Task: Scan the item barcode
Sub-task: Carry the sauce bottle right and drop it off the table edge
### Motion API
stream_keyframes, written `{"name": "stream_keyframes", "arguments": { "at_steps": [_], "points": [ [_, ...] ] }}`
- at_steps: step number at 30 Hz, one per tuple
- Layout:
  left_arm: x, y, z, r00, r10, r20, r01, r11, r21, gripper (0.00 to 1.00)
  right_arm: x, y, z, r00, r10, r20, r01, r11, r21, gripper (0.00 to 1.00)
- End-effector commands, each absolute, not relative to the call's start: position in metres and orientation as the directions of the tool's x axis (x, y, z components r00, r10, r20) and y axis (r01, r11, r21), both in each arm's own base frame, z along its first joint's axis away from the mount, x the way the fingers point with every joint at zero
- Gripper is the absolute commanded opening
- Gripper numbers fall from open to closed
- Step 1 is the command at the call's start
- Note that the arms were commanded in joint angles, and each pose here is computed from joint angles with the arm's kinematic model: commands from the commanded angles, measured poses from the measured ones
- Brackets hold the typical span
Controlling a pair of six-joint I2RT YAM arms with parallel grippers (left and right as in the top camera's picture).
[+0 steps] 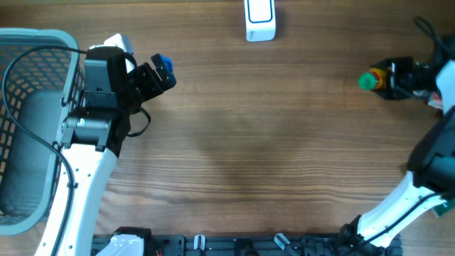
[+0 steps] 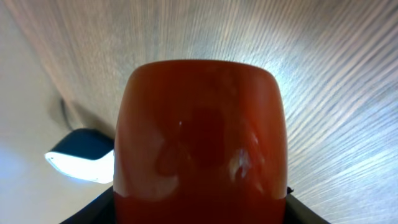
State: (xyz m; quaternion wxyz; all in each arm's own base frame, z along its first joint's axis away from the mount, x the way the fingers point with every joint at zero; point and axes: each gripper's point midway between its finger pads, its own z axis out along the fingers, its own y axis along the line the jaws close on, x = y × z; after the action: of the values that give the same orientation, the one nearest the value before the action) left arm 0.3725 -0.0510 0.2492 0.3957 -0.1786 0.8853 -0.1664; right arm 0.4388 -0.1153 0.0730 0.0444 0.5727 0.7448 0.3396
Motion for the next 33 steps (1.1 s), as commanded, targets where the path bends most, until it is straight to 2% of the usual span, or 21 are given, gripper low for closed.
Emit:
{"name": "stream_keyframes", "arguments": {
  "at_steps": [1,5,10,12,15,19,22,25,28,30,31,32,33],
  "points": [
    [0.374,-0.047,0.251,-0.617,-0.436,-0.655,-0.182,0.889,-0.419,1.0,0.43,-0.116,0.074,-0.394,0.795,0.461,0.726,-0.039,0.687,0.54],
    [0.374,-0.047,0.251,-0.617,-0.436,-0.655,-0.182,0.889,-0.42,1.0,0.408,-0.144,0.05,-0.301,0.817,0.491,0.732,-0.131,0.668,0.72],
    [0.374,-0.047,0.251,-0.617,-0.436,-0.655,-0.182,0.889,-0.42,1.0,0.397,-0.143,0.044,-0.253,0.796,0.549,0.755,-0.193,0.627,0.75],
    [0.374,-0.047,0.251,-0.617,-0.436,-0.655,-0.182,0.889,-0.42,1.0,0.396,-0.147,0.041,-0.24,0.808,0.538,0.761,-0.187,0.621,0.83],
    [0.374,-0.047,0.251,-0.617,-0.436,-0.655,-0.182,0.889,-0.419,1.0,0.39,-0.157,0.028,-0.214,0.854,0.474,0.791,-0.133,0.597,0.85],
    [0.374,-0.047,0.251,-0.617,-0.436,-0.655,-0.182,0.889,-0.42,1.0,0.375,-0.153,0.026,-0.2,0.858,0.474,0.831,-0.108,0.546,0.86],
    [0.374,-0.047,0.251,-0.617,-0.436,-0.655,-0.182,0.889,-0.42,1.0,0.367,-0.144,0.043,-0.209,0.844,0.494,0.836,-0.108,0.538,0.87],
    [0.374,-0.047,0.251,-0.617,-0.436,-0.655,-0.182,0.889,-0.42,1.0,0.353,-0.132,0.084,-0.233,0.85,0.472,0.833,-0.076,0.549,0.88],
    [0.374,-0.047,0.251,-0.617,-0.436,-0.655,-0.182,0.889,-0.42,1.0,0.334,-0.144,0.124,-0.139,0.931,0.338,0.851,-0.062,0.521,0.87],
    [0.374,-0.047,0.251,-0.617,-0.436,-0.655,-0.182,0.889,-0.419,1.0,0.321,-0.156,0.154,-0.074,0.983,0.17,0.853,-0.026,0.521,0.89],
    [0.374,-0.047,0.251,-0.617,-0.436,-0.655,-0.182,0.889,-0.419,1.0,0.315,-0.159,0.175,-0.043,0.998,0.047,0.853,0.013,0.521,0.89],
    [0.374,-0.047,0.251,-0.617,-0.436,-0.655,-0.182,0.889,-0.42,1.0,0.314,-0.157,0.19,-0.045,0.998,-0.047,0.846,0.063,0.529,0.87],
    [0.374,-0.047,0.251,-0.617,-0.436,-0.655,-0.182,0.889,-0.419,1.0,0.32,-0.152,0.207,-0.079,0.985,-0.156,0.824,0.153,0.546,0.74]
  ]
}}
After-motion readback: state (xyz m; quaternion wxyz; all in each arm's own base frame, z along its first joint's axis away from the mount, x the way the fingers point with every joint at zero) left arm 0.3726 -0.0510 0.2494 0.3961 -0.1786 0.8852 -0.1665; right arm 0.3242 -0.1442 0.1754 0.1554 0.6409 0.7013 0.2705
